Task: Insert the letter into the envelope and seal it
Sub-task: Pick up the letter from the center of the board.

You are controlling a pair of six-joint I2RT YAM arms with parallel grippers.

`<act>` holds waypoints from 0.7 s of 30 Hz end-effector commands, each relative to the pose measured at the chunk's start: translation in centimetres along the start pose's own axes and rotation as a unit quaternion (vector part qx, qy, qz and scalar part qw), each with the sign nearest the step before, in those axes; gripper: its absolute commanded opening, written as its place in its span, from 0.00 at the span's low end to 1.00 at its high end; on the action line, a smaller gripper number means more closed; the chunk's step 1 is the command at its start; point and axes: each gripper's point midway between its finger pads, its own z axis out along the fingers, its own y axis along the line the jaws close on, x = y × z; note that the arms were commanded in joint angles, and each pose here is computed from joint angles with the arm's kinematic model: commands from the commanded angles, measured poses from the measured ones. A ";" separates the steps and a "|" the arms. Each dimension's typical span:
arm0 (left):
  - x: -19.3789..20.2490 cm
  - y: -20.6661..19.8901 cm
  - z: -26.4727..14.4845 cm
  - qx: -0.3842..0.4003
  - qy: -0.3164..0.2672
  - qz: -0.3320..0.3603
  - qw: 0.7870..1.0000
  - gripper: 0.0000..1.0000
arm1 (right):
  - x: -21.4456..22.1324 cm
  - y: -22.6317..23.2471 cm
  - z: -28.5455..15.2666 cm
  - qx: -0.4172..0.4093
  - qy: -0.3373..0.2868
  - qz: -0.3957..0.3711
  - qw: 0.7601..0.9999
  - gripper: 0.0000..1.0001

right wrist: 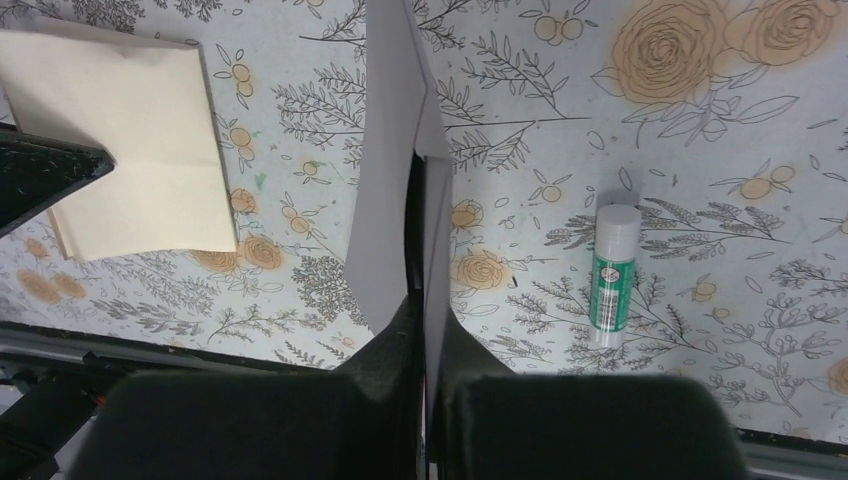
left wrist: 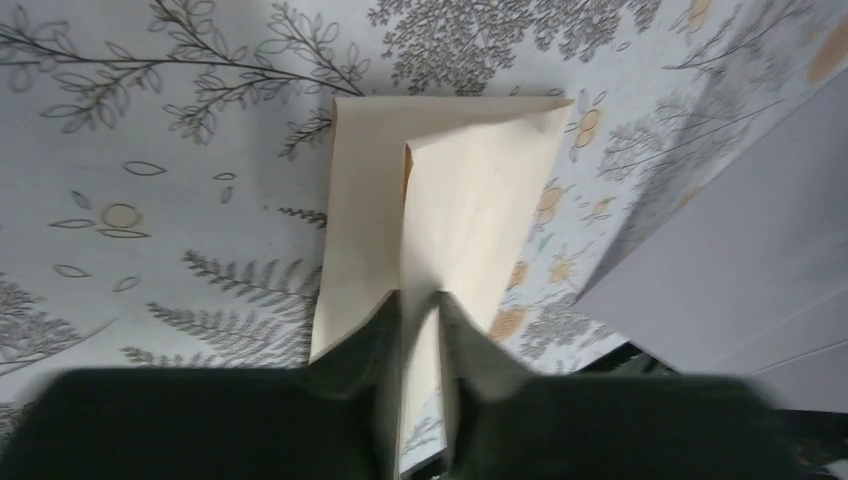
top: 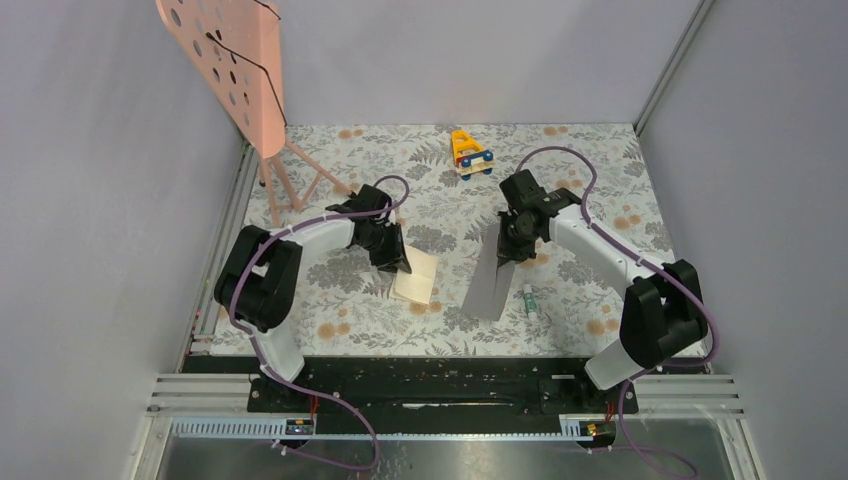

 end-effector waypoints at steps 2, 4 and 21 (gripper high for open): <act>-1.3 -2.8 -1.9 0.058 -0.028 0.023 0.998 0.00 | 0.3 1.0 0.8 -0.028 0.011 0.007 1.000 0.00; -1.4 -3.5 -3.3 0.063 -0.041 0.033 0.997 0.00 | 0.3 1.2 0.7 -0.034 0.014 0.010 0.999 0.00; 1.4 -12.7 -14.0 0.092 -0.101 0.147 0.980 0.00 | 0.2 8.7 -1.3 -0.121 0.030 0.027 0.992 0.00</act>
